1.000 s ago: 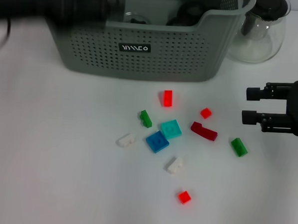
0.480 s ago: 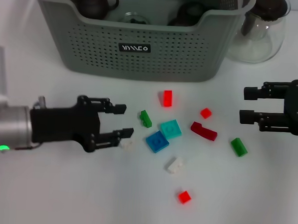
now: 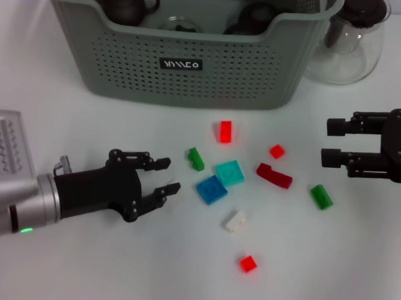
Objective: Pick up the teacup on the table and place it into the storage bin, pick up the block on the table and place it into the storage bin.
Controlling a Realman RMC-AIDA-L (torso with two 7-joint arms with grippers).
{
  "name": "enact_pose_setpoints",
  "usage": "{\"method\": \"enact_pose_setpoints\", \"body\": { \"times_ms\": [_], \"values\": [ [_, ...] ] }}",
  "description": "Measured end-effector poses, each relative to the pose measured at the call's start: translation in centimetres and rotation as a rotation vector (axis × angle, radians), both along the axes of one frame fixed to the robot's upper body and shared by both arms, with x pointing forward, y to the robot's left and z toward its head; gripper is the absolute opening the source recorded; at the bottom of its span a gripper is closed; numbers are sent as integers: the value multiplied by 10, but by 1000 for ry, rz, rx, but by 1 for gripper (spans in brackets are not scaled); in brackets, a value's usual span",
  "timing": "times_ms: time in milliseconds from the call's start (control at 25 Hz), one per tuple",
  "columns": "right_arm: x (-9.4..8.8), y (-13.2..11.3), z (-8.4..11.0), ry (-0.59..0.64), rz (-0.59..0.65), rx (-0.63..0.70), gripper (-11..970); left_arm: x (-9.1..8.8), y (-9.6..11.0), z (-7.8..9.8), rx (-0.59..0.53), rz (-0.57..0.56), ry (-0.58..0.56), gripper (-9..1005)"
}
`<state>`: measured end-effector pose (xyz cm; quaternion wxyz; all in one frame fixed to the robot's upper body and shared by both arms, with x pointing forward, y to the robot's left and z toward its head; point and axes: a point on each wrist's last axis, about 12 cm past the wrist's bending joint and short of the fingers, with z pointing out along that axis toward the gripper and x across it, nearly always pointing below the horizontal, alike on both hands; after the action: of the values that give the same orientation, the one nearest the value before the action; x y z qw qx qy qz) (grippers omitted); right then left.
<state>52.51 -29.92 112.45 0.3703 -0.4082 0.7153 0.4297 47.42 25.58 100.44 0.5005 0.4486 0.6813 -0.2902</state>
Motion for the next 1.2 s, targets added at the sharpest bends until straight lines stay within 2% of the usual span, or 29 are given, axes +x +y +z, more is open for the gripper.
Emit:
{"method": "enact_pose_setpoints", "body": {
  "times_ms": [80,520,960,1160,1200],
  "values": [
    [0,-1,0,2,-1,0,681,-3,-2,-4,13,1,-8,418],
    [0,-1,0,3,0,-1,682,-6,-5,-18,58,41,25,423],
    [0,-1,0,2,1,0,680,-6,-5,-19,58,50,34,379],
    [-1,-1,0,3,1,0,681,-3,-5,-18,42,72,82,180],
    [-1,-1,0,3,1,0,681,-2,-4,-17,34,77,97,177]
  ]
}}
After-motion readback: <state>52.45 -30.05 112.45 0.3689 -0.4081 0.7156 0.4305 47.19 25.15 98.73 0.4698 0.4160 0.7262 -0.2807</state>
